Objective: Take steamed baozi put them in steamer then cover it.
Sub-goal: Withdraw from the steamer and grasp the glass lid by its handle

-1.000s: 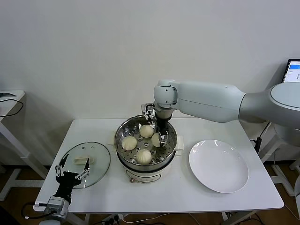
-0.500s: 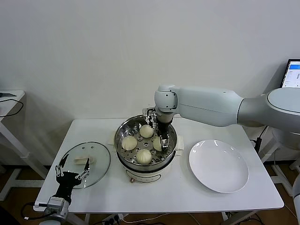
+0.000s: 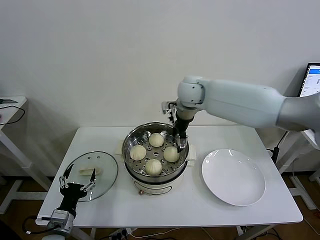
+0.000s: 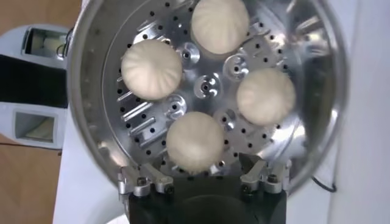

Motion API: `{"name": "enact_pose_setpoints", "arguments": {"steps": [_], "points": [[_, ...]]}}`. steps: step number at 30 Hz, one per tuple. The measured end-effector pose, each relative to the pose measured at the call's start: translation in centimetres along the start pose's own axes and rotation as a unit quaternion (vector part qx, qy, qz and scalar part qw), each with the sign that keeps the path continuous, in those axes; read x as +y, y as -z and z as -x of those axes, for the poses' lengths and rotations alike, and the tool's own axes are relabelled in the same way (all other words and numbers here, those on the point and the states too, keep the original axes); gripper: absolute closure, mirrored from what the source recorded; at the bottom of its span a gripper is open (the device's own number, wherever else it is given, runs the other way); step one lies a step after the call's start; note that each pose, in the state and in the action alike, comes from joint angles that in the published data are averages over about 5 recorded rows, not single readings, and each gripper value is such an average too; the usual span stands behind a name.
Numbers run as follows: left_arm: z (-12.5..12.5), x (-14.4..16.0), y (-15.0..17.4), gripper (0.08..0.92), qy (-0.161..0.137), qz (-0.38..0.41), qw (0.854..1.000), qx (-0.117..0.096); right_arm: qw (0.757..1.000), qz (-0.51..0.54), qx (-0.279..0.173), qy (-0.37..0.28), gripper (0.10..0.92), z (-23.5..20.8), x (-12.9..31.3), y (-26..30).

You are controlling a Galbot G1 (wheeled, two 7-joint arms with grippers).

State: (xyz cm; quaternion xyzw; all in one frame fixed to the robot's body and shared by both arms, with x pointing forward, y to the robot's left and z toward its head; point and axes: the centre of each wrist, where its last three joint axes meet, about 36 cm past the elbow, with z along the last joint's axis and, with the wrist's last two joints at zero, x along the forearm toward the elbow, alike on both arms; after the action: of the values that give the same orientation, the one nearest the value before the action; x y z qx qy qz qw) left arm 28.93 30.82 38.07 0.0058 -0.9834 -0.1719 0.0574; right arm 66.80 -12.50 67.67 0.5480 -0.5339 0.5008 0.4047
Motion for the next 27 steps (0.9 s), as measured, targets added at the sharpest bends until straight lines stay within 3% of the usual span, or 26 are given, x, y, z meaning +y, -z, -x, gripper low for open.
{"name": "enact_pose_setpoints", "arguments": {"steps": [8, 13, 20, 27], "points": [[0.2, 0.5, 0.8, 0.177, 0.001, -0.005, 1.0, -0.006, 0.991, 0.049, -0.114, -0.06, 0.2, -4.0, 1.9, -7.2], [0.6, 0.6, 1.4, 0.177, 0.003, -0.004, 1.0, -0.015, 0.961, 0.091, -0.215, -0.146, 0.2, -4.7, 4.1, -12.4], [1.1, 0.2, 1.6, 0.177, 0.005, -0.008, 1.0, -0.027, 0.871, 0.176, -0.355, -0.29, 0.2, -2.7, 8.4, -19.1], [1.6, -0.2, 1.3, 0.177, 0.009, -0.006, 0.999, -0.042, 0.759, 0.258, -0.444, -0.401, 0.2, 1.3, 13.7, -23.1]]}}
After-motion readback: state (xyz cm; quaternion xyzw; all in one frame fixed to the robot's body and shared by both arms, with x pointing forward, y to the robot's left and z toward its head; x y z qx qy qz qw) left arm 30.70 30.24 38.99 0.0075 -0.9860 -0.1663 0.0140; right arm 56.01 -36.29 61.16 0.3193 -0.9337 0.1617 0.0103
